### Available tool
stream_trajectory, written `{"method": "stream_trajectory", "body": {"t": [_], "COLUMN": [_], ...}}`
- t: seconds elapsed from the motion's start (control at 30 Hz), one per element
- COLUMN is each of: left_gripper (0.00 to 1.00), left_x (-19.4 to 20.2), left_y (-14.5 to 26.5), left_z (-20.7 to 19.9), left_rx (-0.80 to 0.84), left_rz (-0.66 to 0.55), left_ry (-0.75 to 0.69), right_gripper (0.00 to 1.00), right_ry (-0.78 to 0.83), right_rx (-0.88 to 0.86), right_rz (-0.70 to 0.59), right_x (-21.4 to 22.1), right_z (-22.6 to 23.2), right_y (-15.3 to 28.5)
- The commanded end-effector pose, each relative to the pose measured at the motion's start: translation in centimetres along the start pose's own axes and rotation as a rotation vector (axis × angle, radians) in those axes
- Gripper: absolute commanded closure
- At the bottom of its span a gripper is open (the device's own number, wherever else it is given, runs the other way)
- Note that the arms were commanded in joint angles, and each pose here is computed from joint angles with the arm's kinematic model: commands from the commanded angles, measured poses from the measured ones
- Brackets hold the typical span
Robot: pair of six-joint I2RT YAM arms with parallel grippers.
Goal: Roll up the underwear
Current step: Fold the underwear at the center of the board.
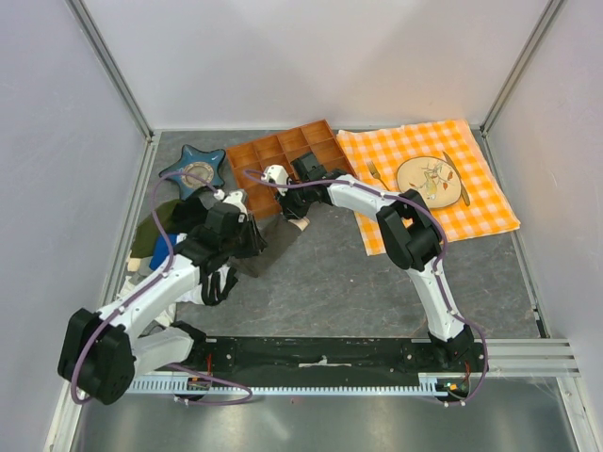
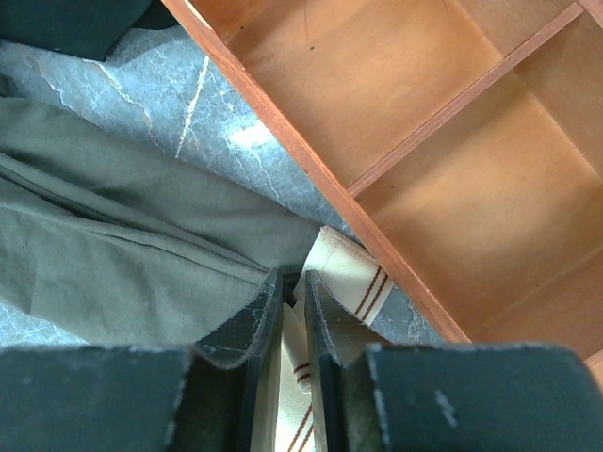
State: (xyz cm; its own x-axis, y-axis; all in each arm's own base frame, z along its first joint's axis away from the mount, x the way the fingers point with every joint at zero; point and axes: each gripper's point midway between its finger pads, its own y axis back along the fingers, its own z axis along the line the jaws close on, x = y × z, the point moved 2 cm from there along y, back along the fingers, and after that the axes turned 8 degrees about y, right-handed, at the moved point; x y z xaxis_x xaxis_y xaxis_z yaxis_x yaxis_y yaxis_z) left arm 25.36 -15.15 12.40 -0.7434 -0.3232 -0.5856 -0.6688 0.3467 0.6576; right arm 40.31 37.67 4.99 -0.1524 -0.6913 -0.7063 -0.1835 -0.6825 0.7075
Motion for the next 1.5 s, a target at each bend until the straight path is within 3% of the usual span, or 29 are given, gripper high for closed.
{"method": "stream_trajectory", "body": {"t": [0.0,0.37,0.47,0.7,0.83,1.17,1.47], "left_gripper": [0.67,0.71,0.77,0.84,0.84,0.82,0.78], "left_x": [0.5,0.7,1.1,2.3,2.6,2.2,1.9], "left_y": [-1.5,-6.7,-7.5,-8.1,-8.0,-7.0,-6.3], "left_z": [-1.1,2.2,3.4,4.8,4.8,4.0,3.3], "left_rx": [0.078,-0.124,-0.177,-0.227,-0.219,-0.164,-0.13], "left_rz": [0.051,0.054,0.058,0.095,0.1,0.076,0.067], "left_ry": [-0.042,-0.037,-0.039,-0.037,-0.038,-0.038,-0.03], "right_gripper": [0.79,0.78,0.76,0.59,0.49,0.39,0.39], "right_ry": [-0.024,-0.037,-0.032,0.014,0.0,-0.184,-0.298], "right_rx": [0.048,0.044,0.048,0.06,0.062,0.005,-0.043], "right_rz": [0.012,0.016,0.005,-0.1,-0.125,-0.062,-0.006], "right_x": [0.8,1.1,0.4,-4.8,-5.8,-0.3,3.5], "right_z": [-1.0,-0.5,-0.5,-0.3,-0.4,-1.3,-2.1], "right_y": [-0.9,-0.5,0.4,5.2,7.6,7.8,4.4]}}
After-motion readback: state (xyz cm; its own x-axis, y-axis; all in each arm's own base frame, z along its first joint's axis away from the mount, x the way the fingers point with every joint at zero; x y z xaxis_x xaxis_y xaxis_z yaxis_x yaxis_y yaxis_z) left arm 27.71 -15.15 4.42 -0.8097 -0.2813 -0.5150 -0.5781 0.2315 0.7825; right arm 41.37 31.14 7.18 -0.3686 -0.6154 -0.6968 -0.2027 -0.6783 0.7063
